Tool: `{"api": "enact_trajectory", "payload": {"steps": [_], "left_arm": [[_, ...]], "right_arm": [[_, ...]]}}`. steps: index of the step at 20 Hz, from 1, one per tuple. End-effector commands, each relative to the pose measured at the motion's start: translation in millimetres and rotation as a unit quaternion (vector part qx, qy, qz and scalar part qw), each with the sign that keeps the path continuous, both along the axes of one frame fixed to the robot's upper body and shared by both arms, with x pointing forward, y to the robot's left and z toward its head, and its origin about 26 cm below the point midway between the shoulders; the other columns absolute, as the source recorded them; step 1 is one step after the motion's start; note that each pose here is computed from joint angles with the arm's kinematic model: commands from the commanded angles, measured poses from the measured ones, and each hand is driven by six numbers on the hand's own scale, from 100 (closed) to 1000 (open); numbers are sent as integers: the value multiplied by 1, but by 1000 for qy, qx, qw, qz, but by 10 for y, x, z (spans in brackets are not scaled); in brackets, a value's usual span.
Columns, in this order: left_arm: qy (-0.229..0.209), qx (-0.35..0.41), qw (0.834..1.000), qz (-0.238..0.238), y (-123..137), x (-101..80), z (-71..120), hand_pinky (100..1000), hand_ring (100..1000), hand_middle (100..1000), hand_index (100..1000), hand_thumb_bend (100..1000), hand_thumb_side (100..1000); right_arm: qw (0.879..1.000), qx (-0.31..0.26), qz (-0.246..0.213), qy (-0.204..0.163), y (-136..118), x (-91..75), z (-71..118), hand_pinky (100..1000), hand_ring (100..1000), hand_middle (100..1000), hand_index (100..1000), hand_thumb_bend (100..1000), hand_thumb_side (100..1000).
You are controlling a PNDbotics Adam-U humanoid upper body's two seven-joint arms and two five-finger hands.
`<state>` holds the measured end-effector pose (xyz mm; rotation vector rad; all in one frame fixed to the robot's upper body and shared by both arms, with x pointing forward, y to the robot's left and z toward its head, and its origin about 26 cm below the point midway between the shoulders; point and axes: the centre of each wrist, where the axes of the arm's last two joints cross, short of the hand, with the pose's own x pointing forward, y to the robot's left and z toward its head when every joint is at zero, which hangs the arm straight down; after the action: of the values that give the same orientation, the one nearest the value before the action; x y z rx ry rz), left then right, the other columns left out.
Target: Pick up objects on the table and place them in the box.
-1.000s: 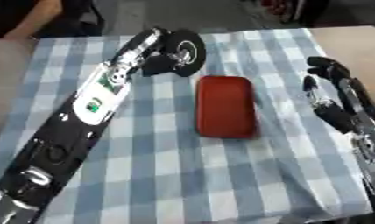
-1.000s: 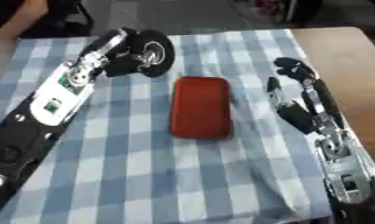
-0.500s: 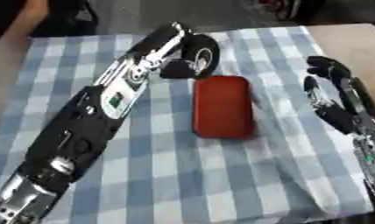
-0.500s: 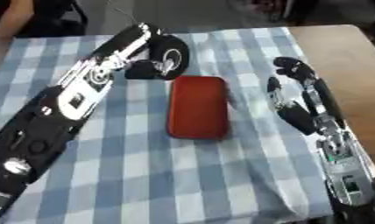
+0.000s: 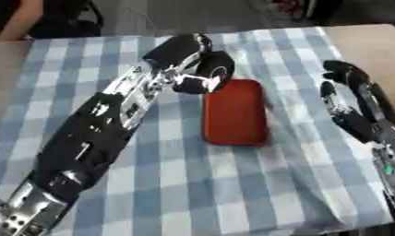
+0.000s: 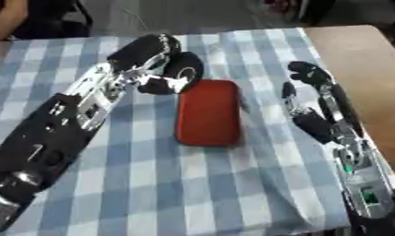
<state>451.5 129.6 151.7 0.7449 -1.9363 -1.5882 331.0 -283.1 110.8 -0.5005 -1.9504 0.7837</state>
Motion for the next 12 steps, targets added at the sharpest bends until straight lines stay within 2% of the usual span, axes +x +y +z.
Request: {"api": "enact_trajectory", "payload": {"steps": [1,12], "left_arm": [[-29,13,999,-15,-69,12,137,623,553,501,289,100,413],[-24,15,999,-26,-159,19,36,627,555,506,289,100,413]], "right_arm": [[1000,-1,2,-12,-6,10,80,900,826,883,885,137,696],[1000,2,7,-13,13,16,87,900,826,883,885,125,698]]}}
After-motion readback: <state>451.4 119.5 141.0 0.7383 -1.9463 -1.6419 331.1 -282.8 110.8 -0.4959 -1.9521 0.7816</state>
